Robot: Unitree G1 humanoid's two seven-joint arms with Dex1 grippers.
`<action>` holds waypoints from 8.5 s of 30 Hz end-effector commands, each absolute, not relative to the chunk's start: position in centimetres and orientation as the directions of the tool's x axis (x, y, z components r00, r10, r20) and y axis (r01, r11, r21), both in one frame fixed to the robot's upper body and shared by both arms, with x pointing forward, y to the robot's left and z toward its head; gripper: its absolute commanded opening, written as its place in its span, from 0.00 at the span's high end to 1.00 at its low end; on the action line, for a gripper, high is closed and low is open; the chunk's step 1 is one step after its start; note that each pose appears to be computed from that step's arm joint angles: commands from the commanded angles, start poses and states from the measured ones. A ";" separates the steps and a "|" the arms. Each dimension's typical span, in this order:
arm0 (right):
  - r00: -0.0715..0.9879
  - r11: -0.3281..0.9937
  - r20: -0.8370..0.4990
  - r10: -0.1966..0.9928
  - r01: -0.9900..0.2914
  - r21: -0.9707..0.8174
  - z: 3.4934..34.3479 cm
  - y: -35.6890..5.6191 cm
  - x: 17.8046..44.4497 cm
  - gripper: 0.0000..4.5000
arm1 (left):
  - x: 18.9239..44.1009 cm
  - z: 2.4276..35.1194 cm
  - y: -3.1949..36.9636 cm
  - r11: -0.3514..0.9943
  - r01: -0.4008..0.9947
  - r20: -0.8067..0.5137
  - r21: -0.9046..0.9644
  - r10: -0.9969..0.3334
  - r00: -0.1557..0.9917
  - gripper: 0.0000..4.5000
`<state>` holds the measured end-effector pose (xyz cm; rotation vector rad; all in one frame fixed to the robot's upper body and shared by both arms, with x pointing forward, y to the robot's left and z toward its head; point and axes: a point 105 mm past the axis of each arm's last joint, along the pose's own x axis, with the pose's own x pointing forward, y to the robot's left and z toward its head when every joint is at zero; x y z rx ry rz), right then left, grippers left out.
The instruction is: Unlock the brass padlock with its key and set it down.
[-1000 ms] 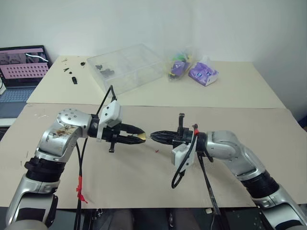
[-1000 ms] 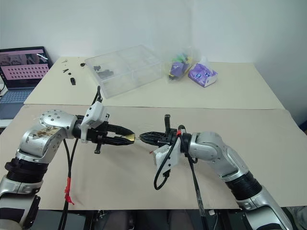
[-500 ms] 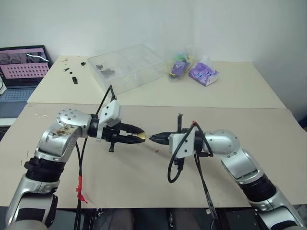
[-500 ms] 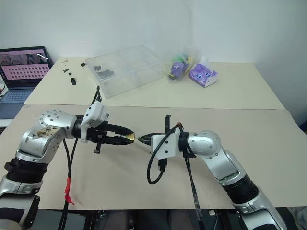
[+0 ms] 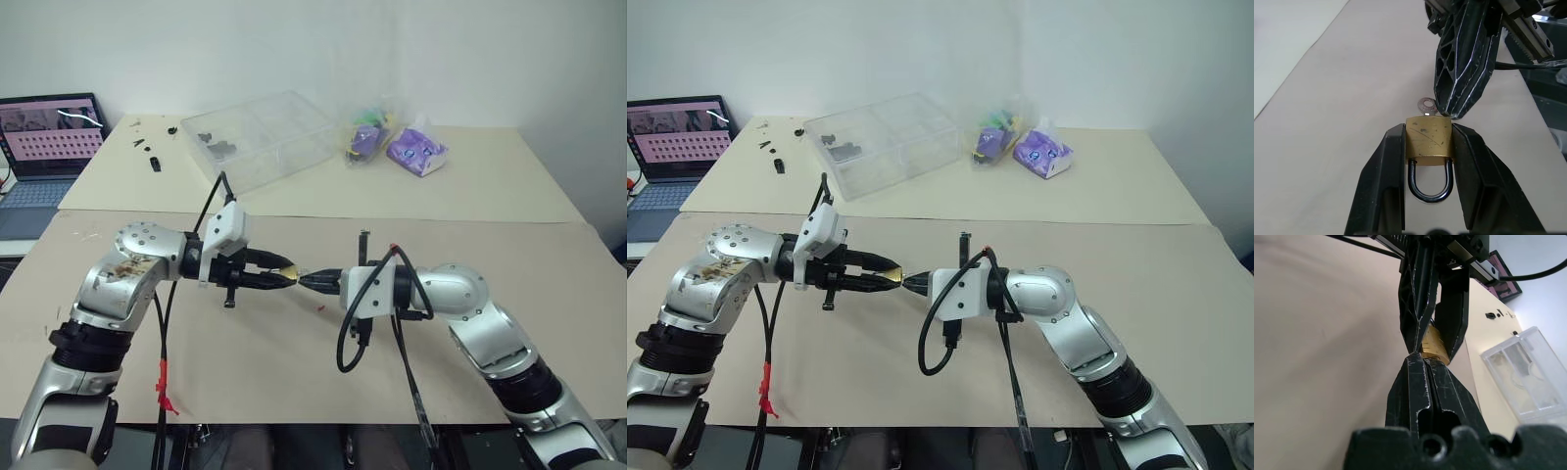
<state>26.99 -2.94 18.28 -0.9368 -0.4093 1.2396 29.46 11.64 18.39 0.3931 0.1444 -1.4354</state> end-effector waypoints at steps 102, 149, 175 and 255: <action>0.283 -0.102 -0.060 0.957 0.134 -0.986 19.5 -2.3 25.8 0.52 | 29.2 19.6 11.6 0.057 0.976 -0.334 0.211 -0.934 0.127 0.81; 0.281 -0.067 -0.155 0.947 -0.300 -0.952 18.8 -2.2 26.2 0.99 | 29.1 19.5 11.6 0.058 0.977 -0.336 0.206 -0.933 0.126 0.81; 0.417 0.072 -0.192 0.888 -0.541 -0.838 18.3 -5.0 27.7 0.99 | 28.9 20.0 12.4 0.089 0.976 -0.343 0.200 -0.926 0.155 0.81; 0.285 -0.019 0.079 0.955 0.328 -0.944 19.7 -2.3 26.2 0.56 | 28.8 21.3 12.0 -0.024 0.990 -0.418 0.136 -0.908 0.036 0.81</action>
